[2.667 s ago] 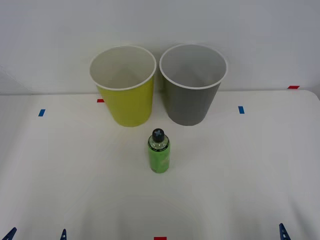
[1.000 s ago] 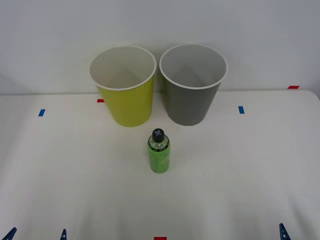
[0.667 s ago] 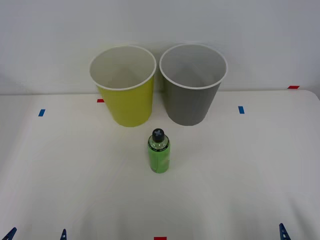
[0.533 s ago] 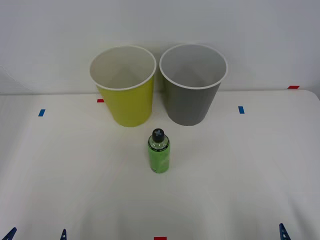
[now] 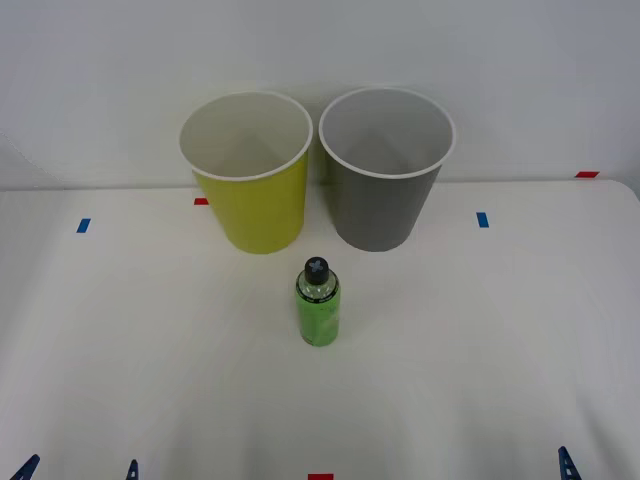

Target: Put cans in the gray bin and PET bottles in the light green bin.

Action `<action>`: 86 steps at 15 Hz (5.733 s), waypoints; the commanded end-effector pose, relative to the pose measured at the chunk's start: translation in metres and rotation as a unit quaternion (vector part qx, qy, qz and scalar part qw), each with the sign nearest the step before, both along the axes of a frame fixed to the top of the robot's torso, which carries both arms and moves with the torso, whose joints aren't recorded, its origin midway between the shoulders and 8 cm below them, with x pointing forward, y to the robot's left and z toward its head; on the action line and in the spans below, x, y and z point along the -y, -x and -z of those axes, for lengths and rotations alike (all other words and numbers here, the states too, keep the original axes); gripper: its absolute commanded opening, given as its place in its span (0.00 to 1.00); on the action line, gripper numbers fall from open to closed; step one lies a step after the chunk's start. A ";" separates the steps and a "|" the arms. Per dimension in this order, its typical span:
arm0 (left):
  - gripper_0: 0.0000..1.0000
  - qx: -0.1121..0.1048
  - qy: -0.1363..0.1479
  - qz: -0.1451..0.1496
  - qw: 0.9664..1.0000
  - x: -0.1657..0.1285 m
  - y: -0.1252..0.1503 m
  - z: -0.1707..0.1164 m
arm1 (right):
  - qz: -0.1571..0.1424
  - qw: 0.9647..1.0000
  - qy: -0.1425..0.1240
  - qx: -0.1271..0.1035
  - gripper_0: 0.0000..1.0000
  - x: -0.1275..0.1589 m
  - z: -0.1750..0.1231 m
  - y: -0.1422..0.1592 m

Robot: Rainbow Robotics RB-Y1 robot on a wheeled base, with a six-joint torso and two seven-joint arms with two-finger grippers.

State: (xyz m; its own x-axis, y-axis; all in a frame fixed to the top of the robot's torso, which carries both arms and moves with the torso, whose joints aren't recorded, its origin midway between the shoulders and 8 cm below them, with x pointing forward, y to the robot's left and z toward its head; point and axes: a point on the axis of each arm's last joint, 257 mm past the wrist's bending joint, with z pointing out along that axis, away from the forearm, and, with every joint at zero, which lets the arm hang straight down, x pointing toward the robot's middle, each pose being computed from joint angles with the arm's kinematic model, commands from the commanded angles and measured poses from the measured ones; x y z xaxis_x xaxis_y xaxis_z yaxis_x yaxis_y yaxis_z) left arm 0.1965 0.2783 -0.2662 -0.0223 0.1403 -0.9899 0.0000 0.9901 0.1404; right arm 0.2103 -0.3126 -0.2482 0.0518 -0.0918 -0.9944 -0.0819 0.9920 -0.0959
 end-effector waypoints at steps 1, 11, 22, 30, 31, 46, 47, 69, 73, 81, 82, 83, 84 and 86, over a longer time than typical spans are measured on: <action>1.00 0.022 0.015 0.051 0.998 0.014 -0.005 -0.011 | 0.000 1.000 0.000 0.000 1.00 0.000 0.000 0.000; 1.00 0.010 0.039 0.225 0.974 0.084 -0.082 0.017 | 0.000 1.000 0.000 0.000 1.00 0.000 0.000 0.000; 1.00 0.017 0.073 0.324 0.943 0.168 -0.150 -0.012 | 0.000 1.000 0.000 0.000 1.00 0.000 0.000 0.000; 1.00 0.017 0.060 0.356 0.933 0.192 -0.164 -0.021 | 0.000 1.000 0.000 0.000 1.00 0.000 0.000 0.000; 1.00 0.008 0.055 0.355 0.933 0.192 -0.170 -0.018 | 0.000 1.000 0.000 0.000 1.00 0.000 0.000 0.000; 1.00 0.008 0.082 0.363 0.928 0.248 -0.220 -0.032 | 0.000 1.000 0.000 0.000 1.00 0.000 0.000 0.000; 1.00 0.005 0.081 0.364 0.928 0.252 -0.222 -0.032 | 0.000 1.000 0.000 0.000 1.00 0.000 0.000 0.000; 0.00 0.010 0.066 0.371 0.926 0.277 -0.233 -0.043 | 0.000 1.000 0.000 0.000 1.00 0.000 0.000 0.000; 0.00 -0.006 0.036 0.373 0.927 0.281 -0.237 -0.042 | 0.000 1.000 0.000 0.000 1.00 0.000 0.000 0.000; 0.00 -0.090 -0.043 0.357 0.929 0.251 -0.224 -0.088 | 0.000 1.000 0.000 0.000 1.00 0.000 0.000 0.000; 0.00 -0.100 -0.048 0.352 0.930 0.244 -0.218 -0.098 | 0.000 1.000 0.000 0.000 1.00 0.000 0.000 0.000; 0.00 -0.117 -0.050 0.342 0.931 0.233 -0.212 -0.110 | 0.000 1.000 0.000 0.000 1.00 0.000 0.000 0.000; 0.00 -0.127 -0.037 0.339 0.932 0.225 -0.209 -0.122 | 0.000 1.000 0.000 0.000 1.00 0.000 0.000 0.000; 0.00 -0.139 -0.028 0.325 0.935 0.205 -0.210 -0.140 | 0.000 1.000 0.000 0.000 1.00 0.000 0.000 0.000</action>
State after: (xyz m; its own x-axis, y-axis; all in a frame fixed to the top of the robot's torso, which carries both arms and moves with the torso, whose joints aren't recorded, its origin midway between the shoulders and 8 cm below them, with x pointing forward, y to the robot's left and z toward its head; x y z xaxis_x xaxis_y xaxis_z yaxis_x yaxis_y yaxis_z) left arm 0.4115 0.0589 -0.1403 -0.1401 0.2750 -0.9512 0.6529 0.7479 0.1201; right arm 0.2103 -0.3126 -0.2482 0.0518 -0.0918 -0.9944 -0.0819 0.9920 -0.0959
